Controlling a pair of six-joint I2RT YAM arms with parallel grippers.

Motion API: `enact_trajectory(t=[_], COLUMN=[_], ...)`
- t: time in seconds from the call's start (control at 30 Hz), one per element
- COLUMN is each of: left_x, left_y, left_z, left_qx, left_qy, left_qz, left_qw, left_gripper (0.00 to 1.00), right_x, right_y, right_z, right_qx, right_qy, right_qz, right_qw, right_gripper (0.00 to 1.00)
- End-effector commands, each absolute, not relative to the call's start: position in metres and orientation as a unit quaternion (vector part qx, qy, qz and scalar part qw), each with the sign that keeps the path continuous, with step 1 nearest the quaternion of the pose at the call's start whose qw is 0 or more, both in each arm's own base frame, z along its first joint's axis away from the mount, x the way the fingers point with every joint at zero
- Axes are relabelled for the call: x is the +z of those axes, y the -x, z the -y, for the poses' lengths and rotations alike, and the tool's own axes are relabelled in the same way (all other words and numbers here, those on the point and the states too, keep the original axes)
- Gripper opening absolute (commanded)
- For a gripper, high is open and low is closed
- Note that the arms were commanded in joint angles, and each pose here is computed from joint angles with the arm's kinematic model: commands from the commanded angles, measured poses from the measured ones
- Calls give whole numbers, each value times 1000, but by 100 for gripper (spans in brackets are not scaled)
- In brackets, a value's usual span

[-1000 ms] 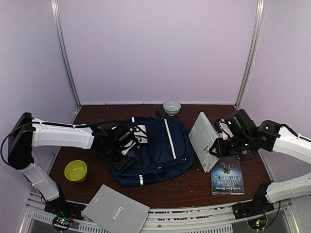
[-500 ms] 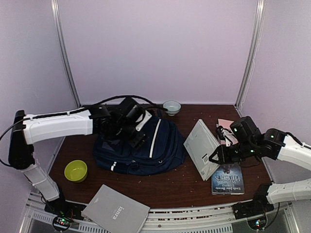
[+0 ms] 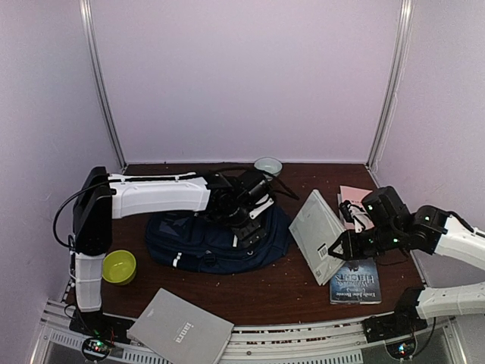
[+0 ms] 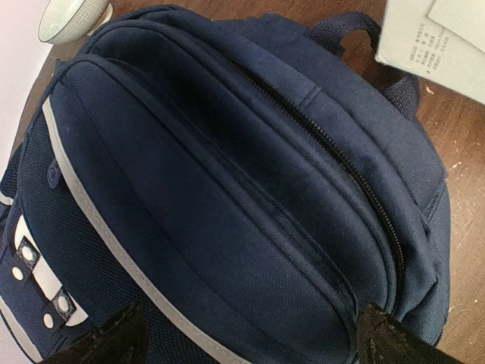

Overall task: Pack the student bag
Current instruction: Open the second largest pocket of the student bag.

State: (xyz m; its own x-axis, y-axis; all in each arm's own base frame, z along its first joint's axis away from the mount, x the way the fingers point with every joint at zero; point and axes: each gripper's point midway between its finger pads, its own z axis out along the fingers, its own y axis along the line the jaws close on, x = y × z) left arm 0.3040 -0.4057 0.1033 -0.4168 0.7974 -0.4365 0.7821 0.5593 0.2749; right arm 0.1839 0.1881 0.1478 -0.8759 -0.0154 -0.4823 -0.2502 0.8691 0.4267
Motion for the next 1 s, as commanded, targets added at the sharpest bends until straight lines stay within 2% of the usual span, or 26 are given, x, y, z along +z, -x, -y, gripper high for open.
enact_trajectory(t=[0.0, 0.13, 0.2, 0.23, 0.3, 0.4, 0.43, 0.73, 0.83, 0.87, 0.93, 0.97], left_x=[95, 79, 77, 76, 76, 82, 90, 195, 194, 187, 172, 164], left_y=[-320, -319, -318, -317, -314, -313, -313, -323, -315, -309, -298, -295], left_z=[382, 372, 373, 374, 377, 378, 377, 339, 345, 352, 367, 372], left_qx=[99, 121, 117, 113, 102, 90, 88, 109, 48, 23, -16, -27], left_qy=[-464, -465, -467, -470, -478, -481, -476, -420, -446, -460, -482, -485], left_qz=[-840, -842, -842, -841, -839, -838, -838, -815, -812, -812, -811, -813], left_qw=[265, 246, 243, 242, 237, 241, 251, 384, 372, 359, 332, 321], left_gripper=[98, 97, 89, 78, 50, 1, 0, 0, 0, 15, 71, 93], right_x=[179, 180, 180, 181, 182, 184, 184, 202, 203, 203, 202, 202], right_y=[-202, -203, -202, -202, -201, -199, -197, -186, -186, -187, -188, -188], right_z=[-201, -204, -204, -203, -201, -197, -196, -189, -186, -185, -186, -187], right_qx=[285, 288, 287, 287, 285, 283, 282, 289, 282, 280, 277, 278], right_qy=[69, 73, 74, 74, 74, 72, 72, 92, 91, 91, 90, 91], right_qz=[-908, -908, -908, -908, -908, -908, -908, -901, -902, -903, -904, -903], right_qw=[298, 295, 295, 296, 298, 300, 301, 311, 314, 315, 314, 314], right_gripper=[0, 0, 0, 0, 0, 0, 0, 0, 0, 0, 0, 0])
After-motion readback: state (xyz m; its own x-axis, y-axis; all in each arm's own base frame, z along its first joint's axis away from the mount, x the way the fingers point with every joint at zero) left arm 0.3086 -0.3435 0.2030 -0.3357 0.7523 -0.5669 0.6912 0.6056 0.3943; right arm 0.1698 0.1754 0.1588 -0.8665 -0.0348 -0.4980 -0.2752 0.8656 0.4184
